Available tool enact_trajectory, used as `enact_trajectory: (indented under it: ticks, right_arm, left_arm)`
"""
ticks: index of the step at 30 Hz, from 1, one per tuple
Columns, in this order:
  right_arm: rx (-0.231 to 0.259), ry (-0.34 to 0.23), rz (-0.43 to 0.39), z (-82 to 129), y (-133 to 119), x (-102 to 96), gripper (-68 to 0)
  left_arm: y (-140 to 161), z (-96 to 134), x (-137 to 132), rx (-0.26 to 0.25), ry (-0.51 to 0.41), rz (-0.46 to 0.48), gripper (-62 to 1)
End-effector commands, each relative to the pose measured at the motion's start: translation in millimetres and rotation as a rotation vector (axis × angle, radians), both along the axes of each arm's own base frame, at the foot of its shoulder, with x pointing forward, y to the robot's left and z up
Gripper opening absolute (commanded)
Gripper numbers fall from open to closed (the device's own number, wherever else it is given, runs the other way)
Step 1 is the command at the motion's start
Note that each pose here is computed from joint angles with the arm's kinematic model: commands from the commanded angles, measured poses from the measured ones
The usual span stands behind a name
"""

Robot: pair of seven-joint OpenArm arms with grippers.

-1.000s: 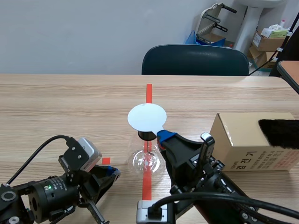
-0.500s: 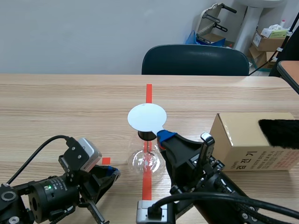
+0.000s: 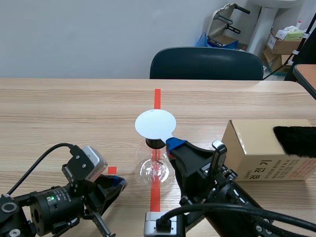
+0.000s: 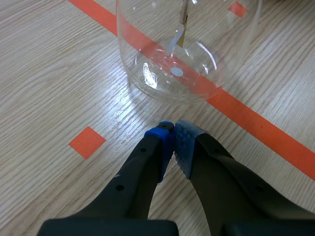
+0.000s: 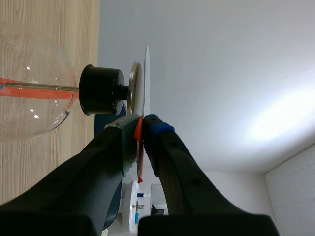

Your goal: Do the electroscope experiment

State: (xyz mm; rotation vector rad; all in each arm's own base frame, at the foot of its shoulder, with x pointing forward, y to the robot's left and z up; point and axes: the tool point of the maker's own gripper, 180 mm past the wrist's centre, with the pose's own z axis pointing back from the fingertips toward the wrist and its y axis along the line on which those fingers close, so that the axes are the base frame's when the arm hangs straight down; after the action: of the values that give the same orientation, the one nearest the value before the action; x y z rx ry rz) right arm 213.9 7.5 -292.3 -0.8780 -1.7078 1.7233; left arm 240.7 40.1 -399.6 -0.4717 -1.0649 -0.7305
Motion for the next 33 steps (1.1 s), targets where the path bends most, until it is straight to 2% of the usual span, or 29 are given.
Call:
enact_trajectory:
  ticks: [1,26,29,33]
  right_arm:
    - [0.009,-0.032,0.003,10,-1,1.4,-66.6]
    - [0.009,-0.032,-0.002,10,-1,2.0,-66.6]
    - [0.012,-0.033,-0.037,11,-6,5.8,-66.6]
    - [0.019,-0.035,-0.122,12,-19,14.5,-66.6]
  left_arm:
    - [-4,5,2,-0.021,-0.011,0.0,-56.9]
    - [-4,5,2,-0.021,-0.012,0.0,-56.9]
    - [-4,5,2,-0.021,-0.012,0.0,-56.9]
    - [-4,5,2,-0.021,-0.012,0.0,-56.9]
